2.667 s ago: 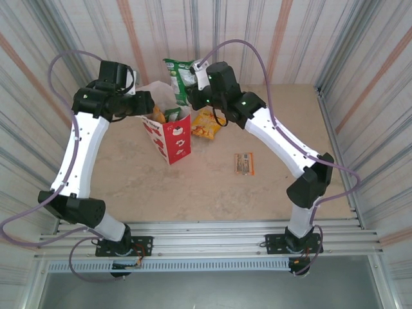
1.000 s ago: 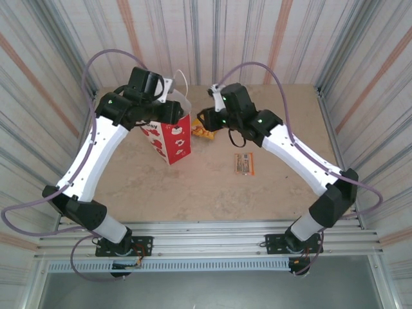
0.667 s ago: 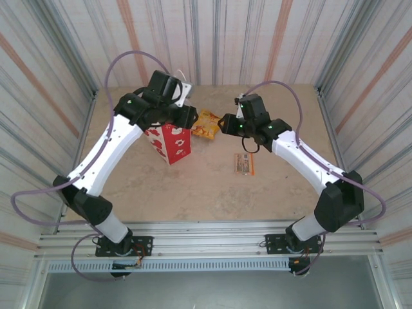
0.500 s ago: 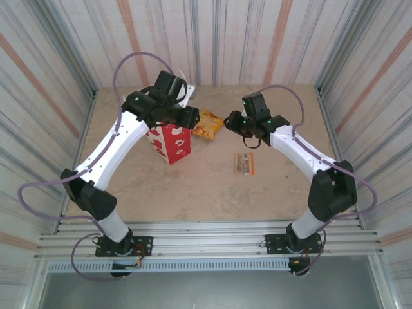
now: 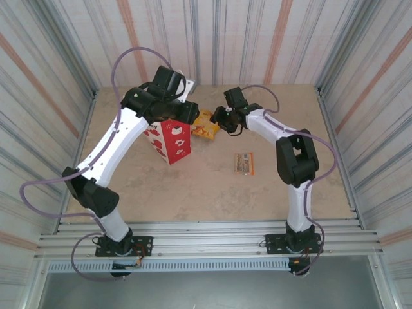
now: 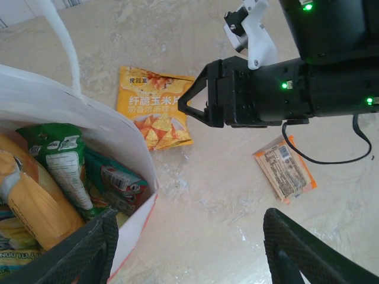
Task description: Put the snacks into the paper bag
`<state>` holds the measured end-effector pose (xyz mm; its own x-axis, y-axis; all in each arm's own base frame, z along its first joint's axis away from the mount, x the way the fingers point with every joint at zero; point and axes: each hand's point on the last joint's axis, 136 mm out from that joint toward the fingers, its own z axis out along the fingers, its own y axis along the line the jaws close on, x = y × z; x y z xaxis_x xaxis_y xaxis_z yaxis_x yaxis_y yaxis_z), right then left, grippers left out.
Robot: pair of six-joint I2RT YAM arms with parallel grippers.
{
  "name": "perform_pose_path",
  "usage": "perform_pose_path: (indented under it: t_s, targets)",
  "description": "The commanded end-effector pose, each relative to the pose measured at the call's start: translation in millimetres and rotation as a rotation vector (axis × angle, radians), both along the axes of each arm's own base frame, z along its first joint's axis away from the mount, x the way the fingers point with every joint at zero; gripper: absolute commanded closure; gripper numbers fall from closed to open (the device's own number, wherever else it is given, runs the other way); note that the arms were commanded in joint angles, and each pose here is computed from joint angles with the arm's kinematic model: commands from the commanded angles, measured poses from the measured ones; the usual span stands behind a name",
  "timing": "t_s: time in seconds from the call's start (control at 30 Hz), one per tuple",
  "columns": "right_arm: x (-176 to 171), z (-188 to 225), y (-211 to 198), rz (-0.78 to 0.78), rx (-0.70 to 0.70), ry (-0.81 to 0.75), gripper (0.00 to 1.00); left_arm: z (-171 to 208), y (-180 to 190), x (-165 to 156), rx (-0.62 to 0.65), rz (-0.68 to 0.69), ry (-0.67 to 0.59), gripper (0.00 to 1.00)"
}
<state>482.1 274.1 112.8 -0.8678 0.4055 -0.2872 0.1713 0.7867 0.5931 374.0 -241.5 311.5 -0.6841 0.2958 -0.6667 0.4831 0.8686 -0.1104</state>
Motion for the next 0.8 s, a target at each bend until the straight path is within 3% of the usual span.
perform_pose_path:
  t_s: [0.0,0.47,0.77]
  targets:
    - [8.0,-16.9,1.6,-0.012,0.003,0.064,0.41,4.1,5.1,6.5,-0.005,0.014,0.001,0.32]
    - [13.3,-68.5,0.0,-0.022,-0.047,0.171,0.42,9.3,13.3,12.4,-0.014,0.041,-0.002,0.32]
    - [20.9,-87.1,1.1,-0.024,-0.012,0.194,0.56,16.4,13.9,7.7,-0.031,0.033,-0.013,0.33]
